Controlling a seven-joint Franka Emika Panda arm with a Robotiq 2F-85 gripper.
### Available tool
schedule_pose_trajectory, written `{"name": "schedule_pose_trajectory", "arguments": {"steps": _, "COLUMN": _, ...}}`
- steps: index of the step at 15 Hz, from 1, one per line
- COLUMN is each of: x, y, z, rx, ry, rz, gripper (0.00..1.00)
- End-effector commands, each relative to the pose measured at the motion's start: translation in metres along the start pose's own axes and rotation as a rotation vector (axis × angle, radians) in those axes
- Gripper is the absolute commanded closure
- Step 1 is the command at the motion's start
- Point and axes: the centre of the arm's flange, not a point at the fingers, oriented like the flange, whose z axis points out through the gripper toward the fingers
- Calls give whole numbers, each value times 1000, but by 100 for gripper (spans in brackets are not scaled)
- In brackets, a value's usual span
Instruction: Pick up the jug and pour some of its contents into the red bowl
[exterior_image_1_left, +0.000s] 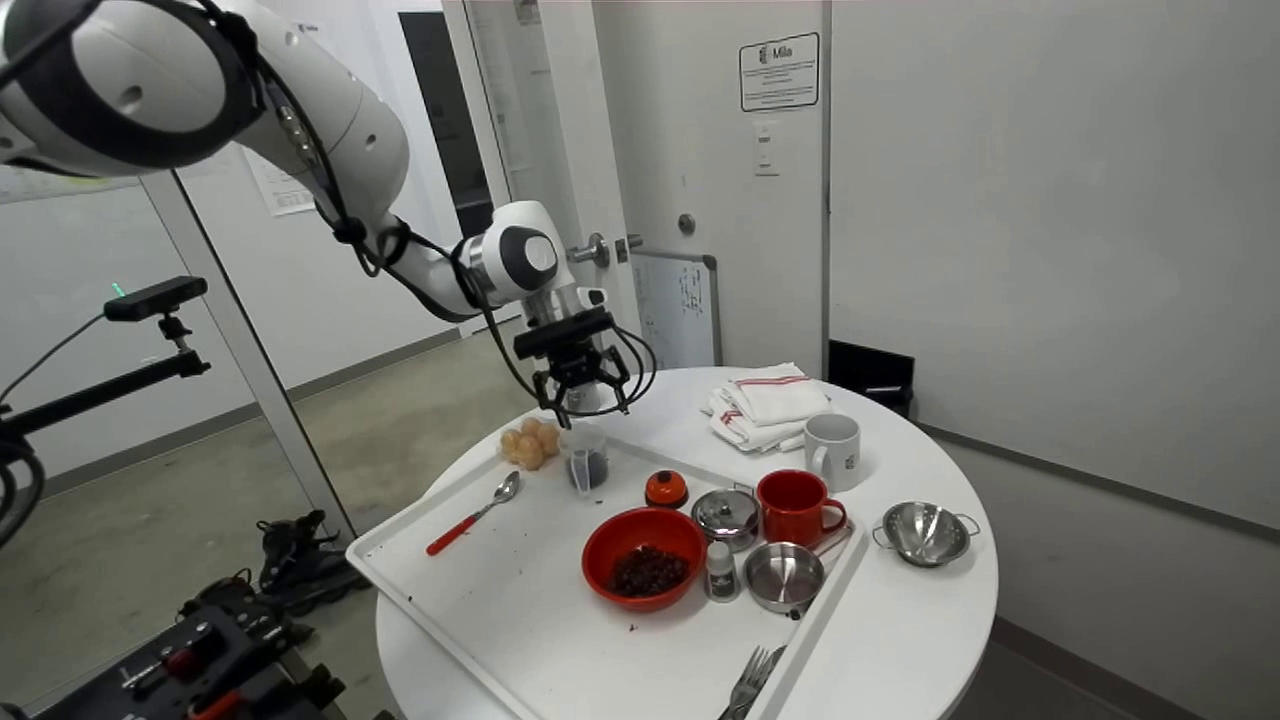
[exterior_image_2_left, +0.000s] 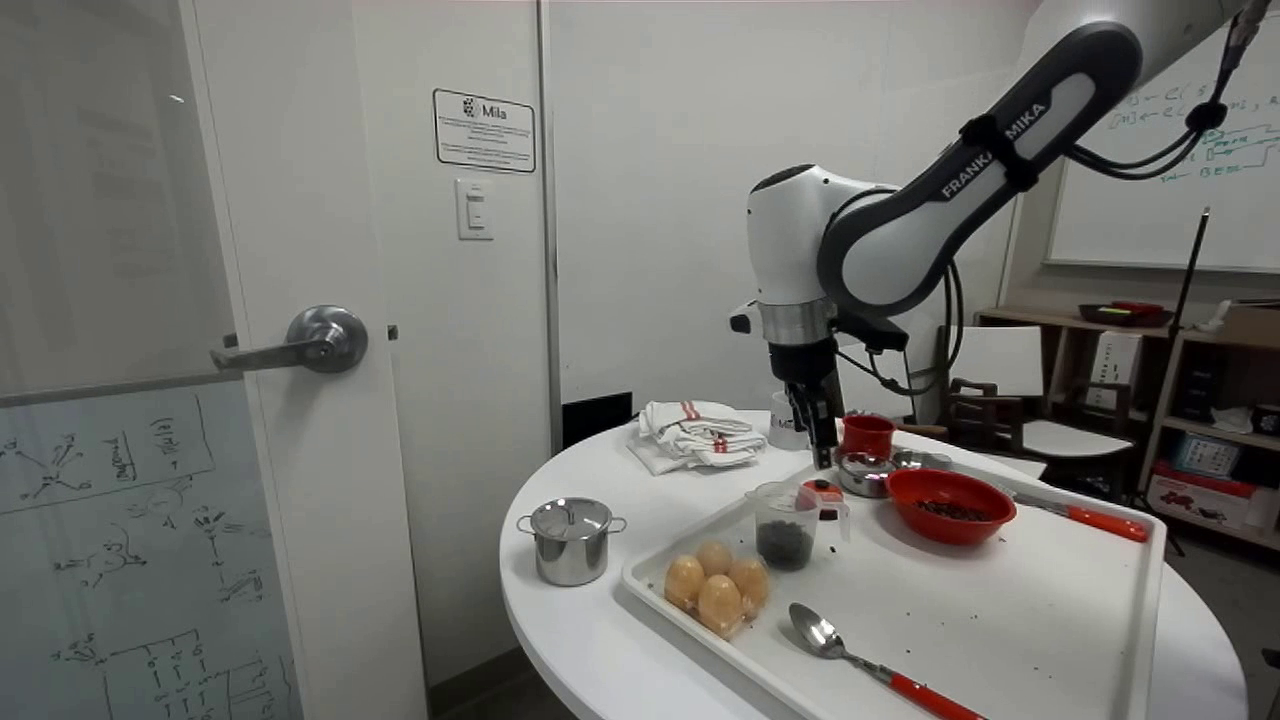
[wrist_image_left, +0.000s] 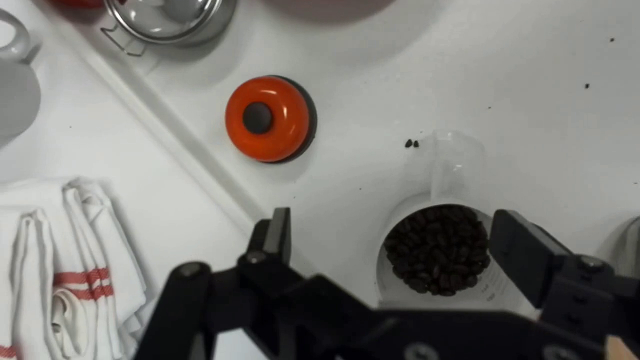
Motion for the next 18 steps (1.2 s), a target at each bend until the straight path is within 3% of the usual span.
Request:
{"name": "schedule_pose_trajectory", "arguments": {"steps": 1, "x": 1, "y": 1, "z": 12, "rx": -35, "ry": 40, "rz": -52, "gripper": 0}}
{"name": "schedule_pose_trajectory", "arguments": {"steps": 9, "x": -15, "y": -5, "z": 16, "rx": 43, "ry": 133, "rz": -262, "gripper": 0}}
{"name": "schedule_pose_trajectory", "arguments": {"steps": 18, "x": -21, "y": -21, "z": 25, "rx": 186, "ry": 141, "rz": -249, "gripper": 0}}
